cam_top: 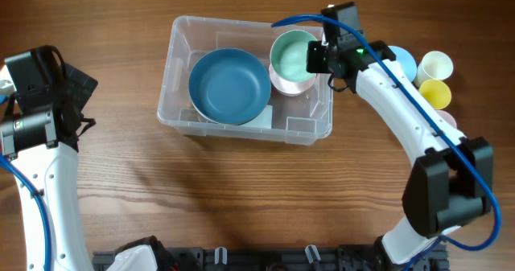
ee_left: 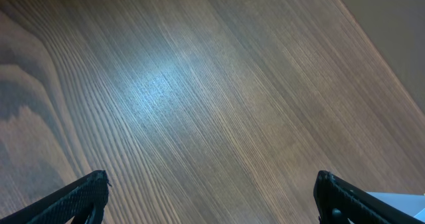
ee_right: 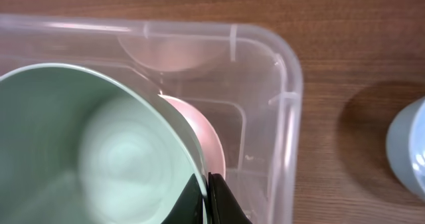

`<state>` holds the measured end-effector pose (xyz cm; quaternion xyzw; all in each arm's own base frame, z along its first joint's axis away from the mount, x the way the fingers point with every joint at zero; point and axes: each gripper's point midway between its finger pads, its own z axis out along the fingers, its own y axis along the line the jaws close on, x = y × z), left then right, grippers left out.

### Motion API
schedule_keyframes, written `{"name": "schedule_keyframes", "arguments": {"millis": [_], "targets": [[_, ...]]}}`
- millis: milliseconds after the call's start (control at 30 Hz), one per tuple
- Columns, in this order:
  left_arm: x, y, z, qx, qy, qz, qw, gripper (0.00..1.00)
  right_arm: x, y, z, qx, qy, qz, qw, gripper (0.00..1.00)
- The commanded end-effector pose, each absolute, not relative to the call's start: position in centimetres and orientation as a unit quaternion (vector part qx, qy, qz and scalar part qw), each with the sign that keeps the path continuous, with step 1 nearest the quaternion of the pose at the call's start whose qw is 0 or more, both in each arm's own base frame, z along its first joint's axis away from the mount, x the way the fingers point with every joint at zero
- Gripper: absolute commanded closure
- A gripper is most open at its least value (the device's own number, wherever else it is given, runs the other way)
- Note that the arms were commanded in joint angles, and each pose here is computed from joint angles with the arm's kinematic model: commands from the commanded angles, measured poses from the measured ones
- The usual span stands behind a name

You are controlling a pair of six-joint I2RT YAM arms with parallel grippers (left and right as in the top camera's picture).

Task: Pack container
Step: 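Lift the green bowl and lower it into the pink bowl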

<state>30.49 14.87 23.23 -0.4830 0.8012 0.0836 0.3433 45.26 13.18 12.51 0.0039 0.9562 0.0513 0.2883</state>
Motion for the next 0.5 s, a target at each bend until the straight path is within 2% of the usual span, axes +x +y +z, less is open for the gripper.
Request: {"name": "schedule_keyframes", "arguments": {"millis": [0, 33, 100, 133, 300, 467], "targets": [[30.6, 15.1, 23.8, -0.485, 0.797, 0.082, 0.35, 0.0, 45.7, 14.1, 12.2, 0.007, 0.956, 0.068, 0.284, 0.96], [30.6, 15.1, 23.7, -0.485, 0.798, 0.082, 0.35, 0.0, 45.7, 14.1, 12.2, 0.007, 0.957, 0.068, 0.284, 0.93], [30.6, 15.1, 23.8, -0.485, 0.797, 0.082, 0.35, 0.0, 45.6, 14.5, 12.2, 0.002, 0.956, 0.078, 0.282, 0.63], [30.6, 15.1, 23.8, -0.485, 0.797, 0.082, 0.35, 0.0, 45.6, 14.7, 12.2, 0.001, 0.956, 0.082, 0.281, 0.58], [30.6, 15.1, 23.8, -0.485, 0.797, 0.082, 0.35, 0.0, 44.7, 14.3, 13.4, 0.012, 0.957, 0.082, 0.278, 0.53], [30.6, 15.1, 23.7, -0.485, 0.797, 0.082, 0.35, 0.0, 41.7, 8.4, 18.9, 0.115, 0.95, -0.001, 0.289, 0.55]]}}
